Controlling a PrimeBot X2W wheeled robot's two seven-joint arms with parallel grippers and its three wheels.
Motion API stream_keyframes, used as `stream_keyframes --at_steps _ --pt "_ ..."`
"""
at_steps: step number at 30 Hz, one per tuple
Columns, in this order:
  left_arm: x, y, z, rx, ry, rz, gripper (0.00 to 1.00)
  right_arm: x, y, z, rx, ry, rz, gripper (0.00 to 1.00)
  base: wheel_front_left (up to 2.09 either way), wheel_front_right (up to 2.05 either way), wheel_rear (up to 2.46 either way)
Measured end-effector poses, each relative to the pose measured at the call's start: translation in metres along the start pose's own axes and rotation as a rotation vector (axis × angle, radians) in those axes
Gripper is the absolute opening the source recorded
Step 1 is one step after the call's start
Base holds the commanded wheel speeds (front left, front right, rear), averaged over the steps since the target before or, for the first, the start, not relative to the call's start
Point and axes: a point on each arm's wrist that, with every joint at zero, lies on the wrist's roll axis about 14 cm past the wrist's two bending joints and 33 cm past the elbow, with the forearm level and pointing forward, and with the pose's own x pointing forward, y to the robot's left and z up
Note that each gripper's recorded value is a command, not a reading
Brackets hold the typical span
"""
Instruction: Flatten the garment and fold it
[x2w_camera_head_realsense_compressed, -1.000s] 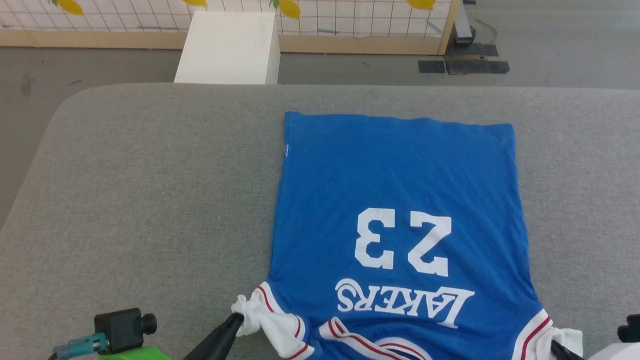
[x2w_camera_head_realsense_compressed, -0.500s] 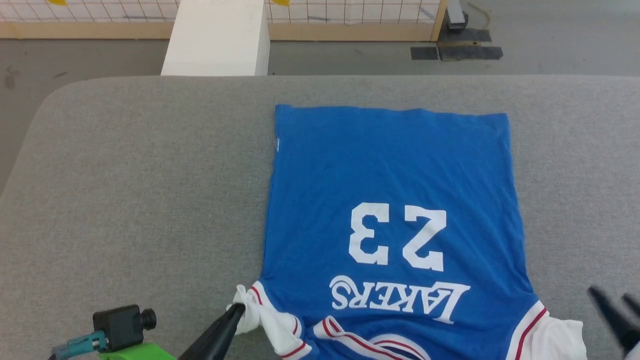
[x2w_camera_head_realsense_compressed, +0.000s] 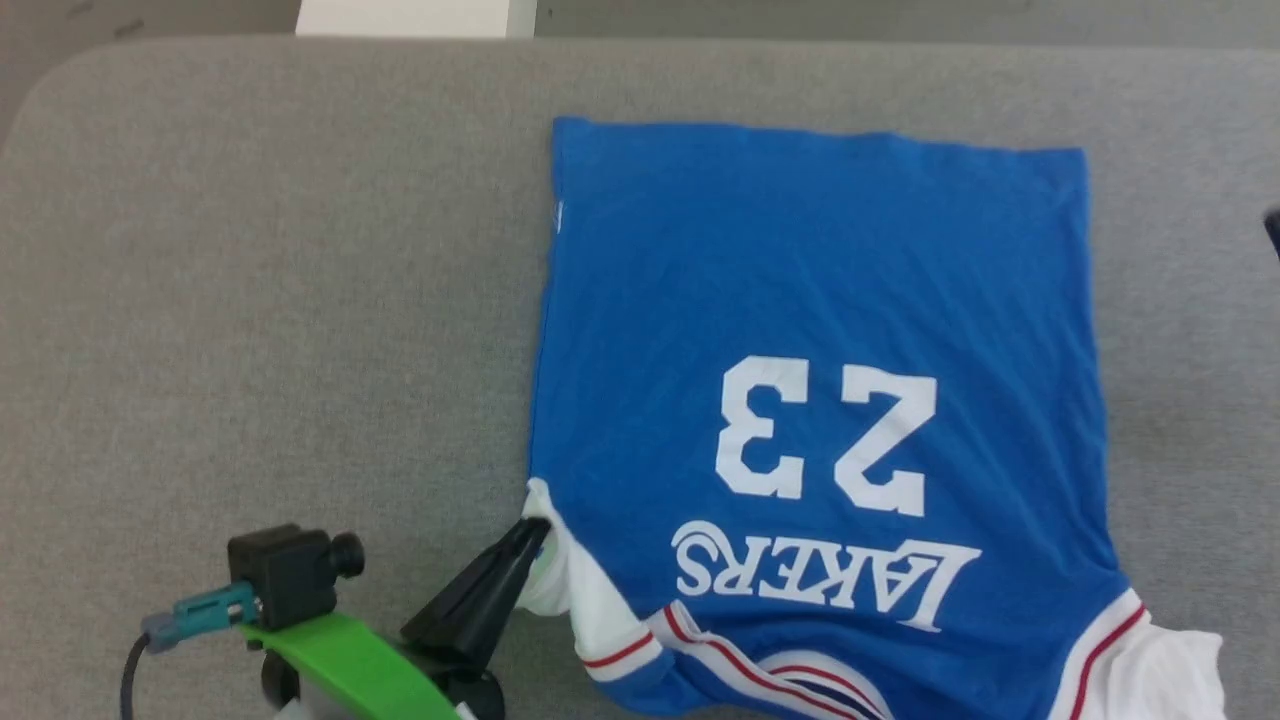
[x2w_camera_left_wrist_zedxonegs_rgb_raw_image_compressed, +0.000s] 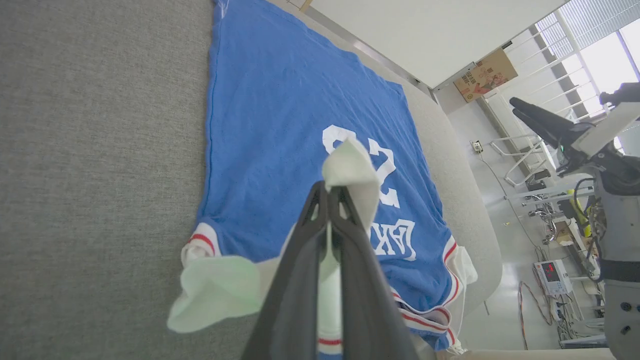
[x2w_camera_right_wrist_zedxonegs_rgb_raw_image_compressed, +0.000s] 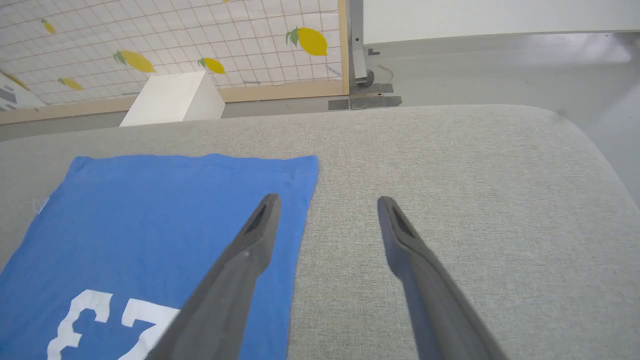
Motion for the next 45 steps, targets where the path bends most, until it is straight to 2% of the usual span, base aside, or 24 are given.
stream_keyframes --at_steps 6,13,19,26,27,28,29,35,45 --pt "0.021 0.007 -0.006 -0.013 0.040 -0.005 0.00 0.060 0.009 -0.009 -0.003 0.142 0.000 1.00 0.00 0.00 0.00" --pt "0.032 0.025 -0.019 -0.045 0.075 0.033 0.00 0.111 0.017 -0.031 -0.015 0.279 -0.017 1.00 0.00 0.00 0.00" --pt "0.032 0.039 -0.023 -0.049 0.086 0.073 0.00 0.136 0.025 -0.066 -0.026 0.396 -0.021 1.00 0.00 0.00 0.00" --pt "0.031 0.051 -0.027 -0.061 0.097 0.115 0.00 0.153 0.034 -0.093 -0.025 0.465 -0.010 1.00 0.00 0.00 0.00" --pt "0.031 0.052 -0.027 -0.063 0.097 0.118 0.00 0.154 0.035 -0.094 -0.029 0.471 -0.008 0.49 0.00 0.00 0.00" --pt "0.031 0.053 -0.027 -0.064 0.098 0.122 0.00 0.156 0.035 -0.094 -0.030 0.473 -0.006 0.31 0.00 0.00 0.00" --pt "0.031 0.054 -0.027 -0.064 0.099 0.124 0.00 0.157 0.035 -0.094 -0.031 0.472 -0.006 0.00 0.00 0.00 0.00" --pt "0.035 0.057 -0.027 -0.062 0.098 0.122 0.00 0.154 0.035 -0.090 -0.028 0.452 0.005 0.00 0.00 0.00 0.00" --pt "0.032 0.043 -0.014 -0.028 0.055 0.083 0.00 0.121 0.035 -0.055 0.006 0.268 0.042 0.00 0.00 0.00 0.00"
